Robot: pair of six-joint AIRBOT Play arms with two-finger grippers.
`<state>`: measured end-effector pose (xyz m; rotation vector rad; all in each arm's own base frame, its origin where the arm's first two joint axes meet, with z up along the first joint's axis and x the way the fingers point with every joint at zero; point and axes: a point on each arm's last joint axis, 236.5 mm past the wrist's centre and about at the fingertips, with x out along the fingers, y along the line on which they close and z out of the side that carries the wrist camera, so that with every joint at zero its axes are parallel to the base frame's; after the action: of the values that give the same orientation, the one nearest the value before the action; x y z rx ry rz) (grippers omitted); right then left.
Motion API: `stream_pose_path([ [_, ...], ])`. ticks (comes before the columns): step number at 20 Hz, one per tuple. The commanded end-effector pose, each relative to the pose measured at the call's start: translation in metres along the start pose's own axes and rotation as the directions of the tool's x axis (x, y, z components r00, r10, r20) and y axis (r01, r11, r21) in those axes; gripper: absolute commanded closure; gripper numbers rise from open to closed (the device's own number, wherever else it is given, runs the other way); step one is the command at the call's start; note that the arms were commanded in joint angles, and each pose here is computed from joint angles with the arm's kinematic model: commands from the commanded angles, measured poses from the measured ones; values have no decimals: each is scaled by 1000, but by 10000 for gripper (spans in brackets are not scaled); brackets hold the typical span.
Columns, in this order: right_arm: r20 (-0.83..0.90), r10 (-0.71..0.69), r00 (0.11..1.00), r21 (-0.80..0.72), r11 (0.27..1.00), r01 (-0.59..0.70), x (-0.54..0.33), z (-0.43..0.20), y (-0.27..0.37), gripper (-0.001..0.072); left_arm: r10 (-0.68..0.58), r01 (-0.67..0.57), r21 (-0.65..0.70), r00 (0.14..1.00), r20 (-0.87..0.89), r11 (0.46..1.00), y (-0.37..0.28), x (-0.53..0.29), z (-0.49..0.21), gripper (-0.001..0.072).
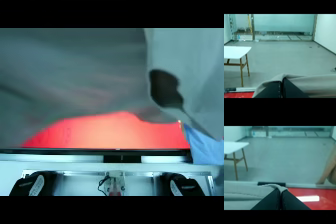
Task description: Fold the shirts.
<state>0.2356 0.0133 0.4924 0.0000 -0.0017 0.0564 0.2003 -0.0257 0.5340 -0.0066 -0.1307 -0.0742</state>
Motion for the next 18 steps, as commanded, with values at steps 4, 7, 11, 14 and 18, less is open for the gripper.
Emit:
stream_pose_path([
  [4,-666,-123,735,-65,992,107,74,-184,-34,645,21,-69,-78,866,-500,995,41,73,-176,676],
  [7,-838,-108,536,-41,990,135,138,-298,-34,645,-28,-100,-129,675,-737,987,61,113,-311,675],
  [11,-839,-57,541,67,976,207,245,-396,-26,645,-42,-182,-168,549,-835,969,90,169,-433,676],
  [14,-713,29,700,280,928,247,315,-408,-7,645,-52,-214,-200,547,-835,956,104,212,-475,676],
  [18,-644,122,755,475,838,270,352,-433,14,645,-156,-267,-326,506,-848,907,92,237,-536,674],
])
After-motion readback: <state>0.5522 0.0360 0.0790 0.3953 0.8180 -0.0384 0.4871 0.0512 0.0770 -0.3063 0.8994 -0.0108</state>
